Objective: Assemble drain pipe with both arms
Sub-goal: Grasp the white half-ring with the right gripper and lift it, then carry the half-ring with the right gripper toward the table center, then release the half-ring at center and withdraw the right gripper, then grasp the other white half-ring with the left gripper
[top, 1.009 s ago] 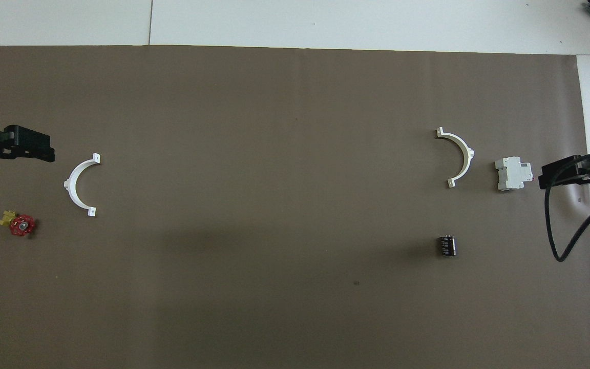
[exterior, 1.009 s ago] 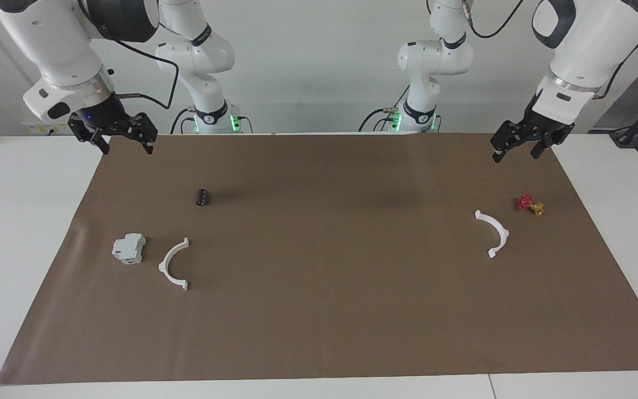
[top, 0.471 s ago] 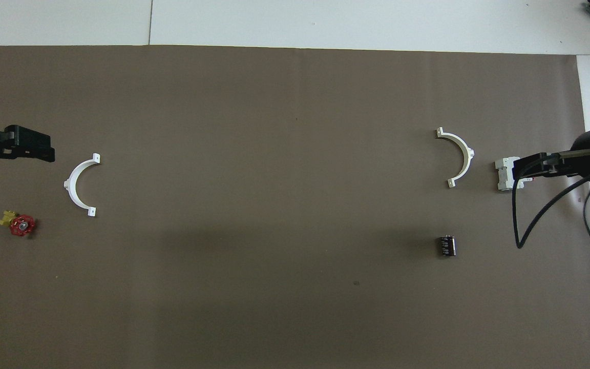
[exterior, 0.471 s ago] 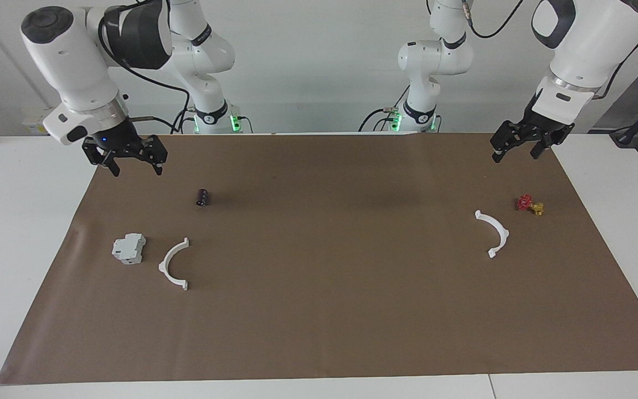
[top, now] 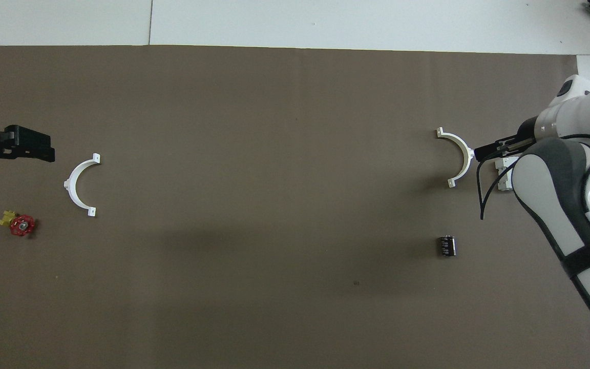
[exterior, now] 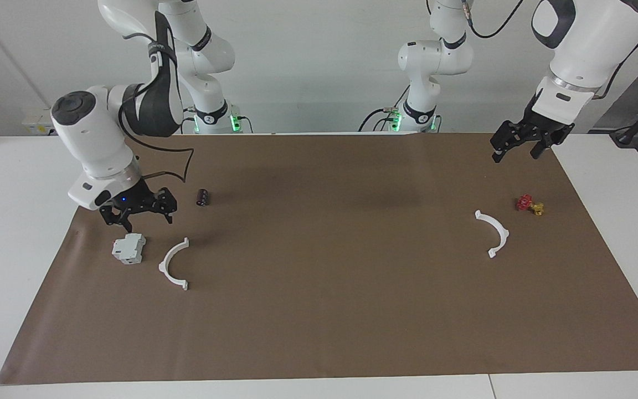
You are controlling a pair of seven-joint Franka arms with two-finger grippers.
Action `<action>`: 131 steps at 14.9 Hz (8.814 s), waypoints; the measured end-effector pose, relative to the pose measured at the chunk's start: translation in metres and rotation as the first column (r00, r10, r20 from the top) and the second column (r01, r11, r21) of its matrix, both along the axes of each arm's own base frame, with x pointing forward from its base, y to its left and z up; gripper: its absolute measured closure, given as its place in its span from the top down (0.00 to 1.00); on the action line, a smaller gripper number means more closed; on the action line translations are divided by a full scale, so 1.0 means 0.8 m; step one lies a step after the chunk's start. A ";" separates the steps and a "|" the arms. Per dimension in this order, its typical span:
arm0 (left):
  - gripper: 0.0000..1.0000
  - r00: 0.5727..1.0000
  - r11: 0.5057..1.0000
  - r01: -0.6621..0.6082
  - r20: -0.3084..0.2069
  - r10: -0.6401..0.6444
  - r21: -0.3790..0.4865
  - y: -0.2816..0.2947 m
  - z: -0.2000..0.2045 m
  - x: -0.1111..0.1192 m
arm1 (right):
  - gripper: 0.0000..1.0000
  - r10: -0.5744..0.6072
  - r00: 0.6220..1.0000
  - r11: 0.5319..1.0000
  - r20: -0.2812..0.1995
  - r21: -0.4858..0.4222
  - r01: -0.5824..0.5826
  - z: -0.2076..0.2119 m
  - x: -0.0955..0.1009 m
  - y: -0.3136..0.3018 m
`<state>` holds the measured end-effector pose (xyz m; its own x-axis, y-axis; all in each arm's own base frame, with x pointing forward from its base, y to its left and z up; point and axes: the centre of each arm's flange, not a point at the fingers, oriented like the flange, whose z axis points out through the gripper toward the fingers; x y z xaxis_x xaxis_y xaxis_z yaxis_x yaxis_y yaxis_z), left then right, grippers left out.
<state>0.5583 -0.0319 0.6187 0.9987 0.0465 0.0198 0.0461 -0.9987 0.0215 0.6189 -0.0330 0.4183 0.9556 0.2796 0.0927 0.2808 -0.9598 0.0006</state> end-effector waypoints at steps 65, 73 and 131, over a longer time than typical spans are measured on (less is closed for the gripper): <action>1.00 1.000 1.000 0.000 -0.008 0.000 0.000 0.000 -0.005 -0.001 | 0.26 -0.395 0.919 0.918 0.004 0.040 0.395 -0.157 -0.104 0.507; 1.00 1.000 1.000 0.000 -0.008 0.000 0.000 0.000 -0.005 -0.001 | 1.00 -0.422 0.906 0.904 0.037 0.086 0.418 -0.076 -0.076 0.476; 0.59 0.838 0.843 -0.538 0.089 0.538 -0.030 0.131 -0.400 -0.029 | 1.00 -0.258 0.956 0.966 -0.139 -0.067 0.250 0.254 -0.097 -0.004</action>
<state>0.5350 0.0733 0.2987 0.8105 0.5760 0.1068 0.5736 -0.8173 0.0551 0.5413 -0.0365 0.6218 0.9979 0.0267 -0.0596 0.0283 -0.9993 0.0257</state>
